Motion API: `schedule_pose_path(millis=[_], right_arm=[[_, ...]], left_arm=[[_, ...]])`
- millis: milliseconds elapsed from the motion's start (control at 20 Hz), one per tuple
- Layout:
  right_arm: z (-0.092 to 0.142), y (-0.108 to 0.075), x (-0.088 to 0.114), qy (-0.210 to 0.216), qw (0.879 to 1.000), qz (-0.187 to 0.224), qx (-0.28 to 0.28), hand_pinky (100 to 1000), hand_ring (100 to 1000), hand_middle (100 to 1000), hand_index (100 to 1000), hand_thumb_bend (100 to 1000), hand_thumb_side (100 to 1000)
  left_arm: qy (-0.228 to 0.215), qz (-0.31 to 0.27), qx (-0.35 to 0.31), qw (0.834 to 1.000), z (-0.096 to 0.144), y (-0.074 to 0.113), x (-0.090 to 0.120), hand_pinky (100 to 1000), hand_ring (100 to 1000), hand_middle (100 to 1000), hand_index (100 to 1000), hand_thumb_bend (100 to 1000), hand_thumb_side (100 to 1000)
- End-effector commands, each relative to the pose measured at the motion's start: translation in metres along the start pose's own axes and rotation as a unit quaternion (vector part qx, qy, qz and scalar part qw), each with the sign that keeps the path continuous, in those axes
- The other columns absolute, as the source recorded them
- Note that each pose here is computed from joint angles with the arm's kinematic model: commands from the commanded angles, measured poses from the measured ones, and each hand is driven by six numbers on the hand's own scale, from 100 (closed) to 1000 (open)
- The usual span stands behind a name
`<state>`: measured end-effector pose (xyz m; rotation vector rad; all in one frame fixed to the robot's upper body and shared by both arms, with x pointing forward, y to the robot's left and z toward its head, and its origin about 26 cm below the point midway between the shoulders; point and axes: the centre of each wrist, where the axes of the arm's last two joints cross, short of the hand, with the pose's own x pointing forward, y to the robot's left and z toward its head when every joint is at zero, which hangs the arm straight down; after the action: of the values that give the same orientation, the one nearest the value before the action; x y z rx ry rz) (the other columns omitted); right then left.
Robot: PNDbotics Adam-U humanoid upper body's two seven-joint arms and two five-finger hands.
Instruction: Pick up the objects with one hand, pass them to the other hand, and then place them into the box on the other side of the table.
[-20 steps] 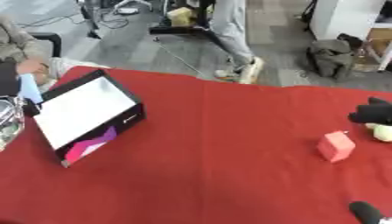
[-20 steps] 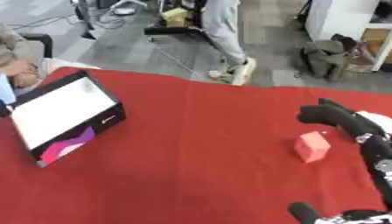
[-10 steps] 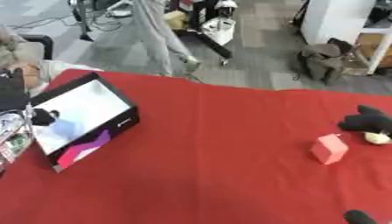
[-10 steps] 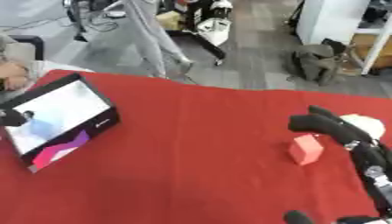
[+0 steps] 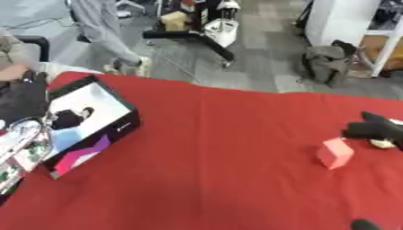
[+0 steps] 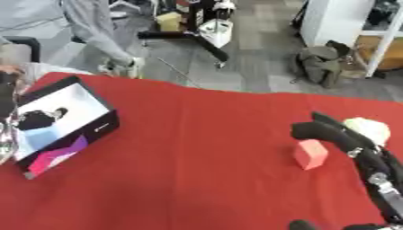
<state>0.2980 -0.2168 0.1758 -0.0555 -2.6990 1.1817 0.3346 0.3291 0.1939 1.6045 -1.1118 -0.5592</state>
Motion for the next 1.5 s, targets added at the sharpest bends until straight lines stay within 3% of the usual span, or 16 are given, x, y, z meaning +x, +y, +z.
schedule_pose_path(millis=[50,250,400,450,500,700,750,800,1100,1500], right_arm=[[0.005,-0.012,-0.007,0.018,1.0,0.02,0.009,998,805,857,1000,373,463],[0.018,-0.025,-0.02,0.061,0.997,0.038,0.017,1000,806,863,1000,367,457],[0.021,-0.027,-0.024,0.067,0.997,0.042,0.018,1000,806,863,1000,367,457],[0.023,-0.028,-0.025,0.071,0.996,0.045,0.02,1000,809,866,1000,360,466],[0.025,-0.035,-0.029,0.081,0.995,0.058,0.029,1000,815,877,1000,359,477],[0.036,-0.071,-0.047,0.149,0.979,0.113,0.087,1000,817,865,1000,341,512],[0.039,-0.078,-0.051,0.166,0.975,0.116,0.092,1000,816,858,1000,256,498],[0.041,-0.082,-0.055,0.181,0.972,0.115,0.092,1000,816,858,1000,326,522],[0.05,-0.093,-0.081,0.271,0.951,0.104,0.107,1000,832,868,1000,300,553],[0.053,-0.096,-0.115,0.383,0.905,0.099,0.158,1000,857,890,1000,310,552]], left_arm=[[-0.07,0.069,0.007,0.995,0.026,0.037,0.027,936,906,914,857,487,574],[-0.15,0.156,-0.03,0.976,0.05,0.05,0.048,956,904,905,825,415,590],[-0.164,0.188,-0.037,0.968,0.053,0.048,0.048,956,904,905,825,415,590],[-0.167,0.196,-0.04,0.966,0.054,0.048,0.05,971,886,870,781,345,634],[-0.178,0.207,-0.05,0.961,0.057,0.047,0.055,1000,878,854,751,291,688],[-0.245,0.269,-0.1,0.926,0.073,0.047,0.087,1000,877,846,729,258,694],[-0.258,0.287,-0.105,0.917,0.076,0.049,0.094,1000,875,842,724,257,688],[-0.27,0.304,-0.108,0.907,0.078,0.051,0.101,1000,875,842,724,257,689],[-0.339,0.404,-0.147,0.837,0.093,0.065,0.136,1000,865,831,719,262,684],[-0.414,0.511,-0.228,0.718,0.119,0.073,0.17,1000,854,817,719,260,691]])
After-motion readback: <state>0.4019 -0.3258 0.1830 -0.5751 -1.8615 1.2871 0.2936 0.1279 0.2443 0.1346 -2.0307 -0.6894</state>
